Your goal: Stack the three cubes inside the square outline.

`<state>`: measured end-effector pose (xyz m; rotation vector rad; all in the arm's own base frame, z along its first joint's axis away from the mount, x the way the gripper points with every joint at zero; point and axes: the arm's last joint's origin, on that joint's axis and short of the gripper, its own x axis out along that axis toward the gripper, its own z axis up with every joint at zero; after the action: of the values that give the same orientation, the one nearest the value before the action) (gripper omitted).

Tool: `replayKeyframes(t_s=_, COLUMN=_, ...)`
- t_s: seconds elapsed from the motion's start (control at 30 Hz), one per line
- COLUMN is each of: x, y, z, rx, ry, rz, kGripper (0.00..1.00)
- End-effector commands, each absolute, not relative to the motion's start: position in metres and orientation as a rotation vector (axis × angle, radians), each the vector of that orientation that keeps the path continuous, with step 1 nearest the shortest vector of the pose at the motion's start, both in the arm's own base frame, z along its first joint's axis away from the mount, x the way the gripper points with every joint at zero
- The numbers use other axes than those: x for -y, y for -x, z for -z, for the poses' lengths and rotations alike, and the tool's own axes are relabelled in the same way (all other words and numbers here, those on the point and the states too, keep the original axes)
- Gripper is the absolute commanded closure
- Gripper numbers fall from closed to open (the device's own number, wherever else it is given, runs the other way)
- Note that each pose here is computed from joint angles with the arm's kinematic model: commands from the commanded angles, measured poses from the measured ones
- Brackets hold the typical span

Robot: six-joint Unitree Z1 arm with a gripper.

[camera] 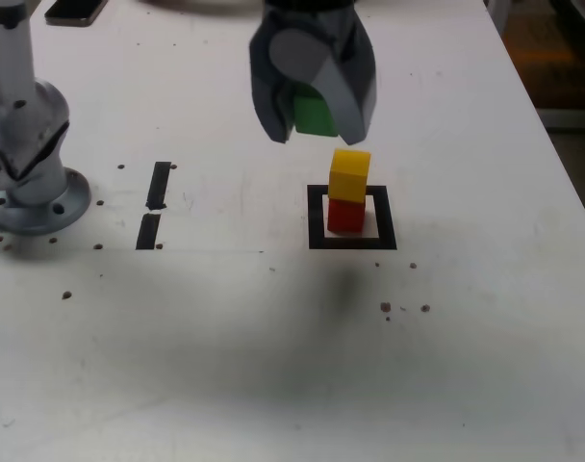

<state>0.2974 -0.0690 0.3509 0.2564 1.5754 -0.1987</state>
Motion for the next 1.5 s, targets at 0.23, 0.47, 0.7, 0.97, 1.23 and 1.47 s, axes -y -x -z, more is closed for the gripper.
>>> replayKeyframes(t_s=0.23, x=0.055, y=-0.321, z=-0.334, rx=-1.605, ry=-0.264, rz=0.185, kGripper=0.68)
replayKeyframes(t_s=0.47, x=0.049, y=-0.335, z=-0.327, rx=-1.593, ry=-0.269, rz=0.185, kGripper=0.68)
replayKeyframes(t_s=0.7, x=0.048, y=-0.339, z=-0.322, rx=-1.591, ry=-0.267, rz=0.18, kGripper=0.65)
replayKeyframes(t_s=0.97, x=0.047, y=-0.34, z=-0.311, rx=-1.577, ry=-0.264, rz=0.177, kGripper=0.64)
replayKeyframes(t_s=1.23, x=0.043, y=-0.341, z=-0.305, rx=-1.543, ry=-0.253, rz=0.167, kGripper=0.58)
replayKeyframes(t_s=1.47, x=0.036, y=-0.337, z=-0.301, rx=-1.561, ry=-0.24, rz=0.151, kGripper=0.51)
